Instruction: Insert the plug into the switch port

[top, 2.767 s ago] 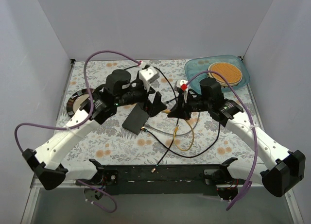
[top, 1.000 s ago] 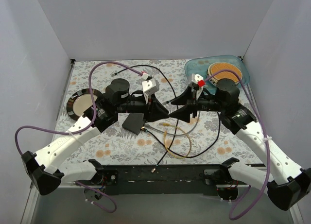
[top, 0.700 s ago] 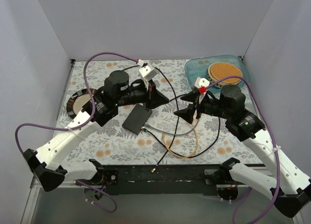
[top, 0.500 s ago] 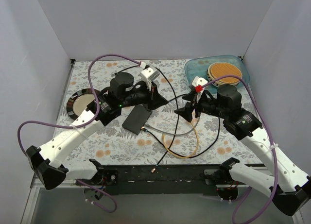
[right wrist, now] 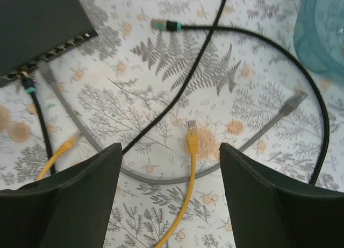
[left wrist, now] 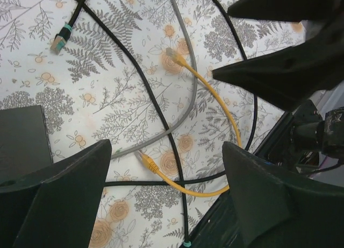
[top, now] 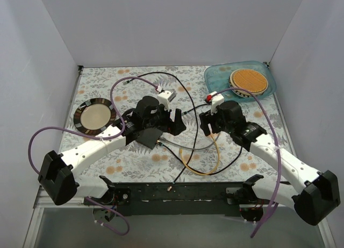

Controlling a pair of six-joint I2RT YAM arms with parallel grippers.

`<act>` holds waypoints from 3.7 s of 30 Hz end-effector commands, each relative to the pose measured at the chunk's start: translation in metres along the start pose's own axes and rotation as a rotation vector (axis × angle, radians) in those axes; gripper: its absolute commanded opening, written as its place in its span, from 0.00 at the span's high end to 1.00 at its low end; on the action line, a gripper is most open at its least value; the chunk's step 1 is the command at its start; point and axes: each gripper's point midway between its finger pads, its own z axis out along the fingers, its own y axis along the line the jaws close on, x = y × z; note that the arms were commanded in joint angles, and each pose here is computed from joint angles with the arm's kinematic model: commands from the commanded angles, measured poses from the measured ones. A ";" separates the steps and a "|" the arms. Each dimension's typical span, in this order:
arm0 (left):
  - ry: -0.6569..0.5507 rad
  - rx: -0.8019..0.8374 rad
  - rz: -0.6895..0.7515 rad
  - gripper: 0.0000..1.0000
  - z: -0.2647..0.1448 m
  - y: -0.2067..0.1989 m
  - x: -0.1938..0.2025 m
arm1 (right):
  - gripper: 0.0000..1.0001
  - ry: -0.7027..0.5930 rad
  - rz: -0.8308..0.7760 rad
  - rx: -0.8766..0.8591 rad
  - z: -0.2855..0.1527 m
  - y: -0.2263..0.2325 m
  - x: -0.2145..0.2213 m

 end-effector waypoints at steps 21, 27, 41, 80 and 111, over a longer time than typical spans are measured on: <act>-0.164 -0.058 0.044 0.11 -0.022 0.005 -0.036 | 0.57 0.387 0.096 0.223 0.087 -0.047 0.130; -0.177 -0.064 0.042 0.11 -0.026 0.005 -0.037 | 0.94 0.367 0.098 0.141 0.089 -0.039 0.126; -0.178 -0.039 -0.053 0.15 -0.017 0.004 -0.041 | 0.99 -0.083 -0.155 -0.448 0.033 0.052 0.005; -0.069 0.321 -0.183 0.53 0.007 -0.065 -0.051 | 0.99 -0.270 -0.188 -0.524 -0.013 0.083 -0.048; -0.328 0.104 -0.255 1.00 -0.021 -0.021 -0.073 | 0.14 -0.420 -0.185 -0.384 -0.047 0.068 -0.059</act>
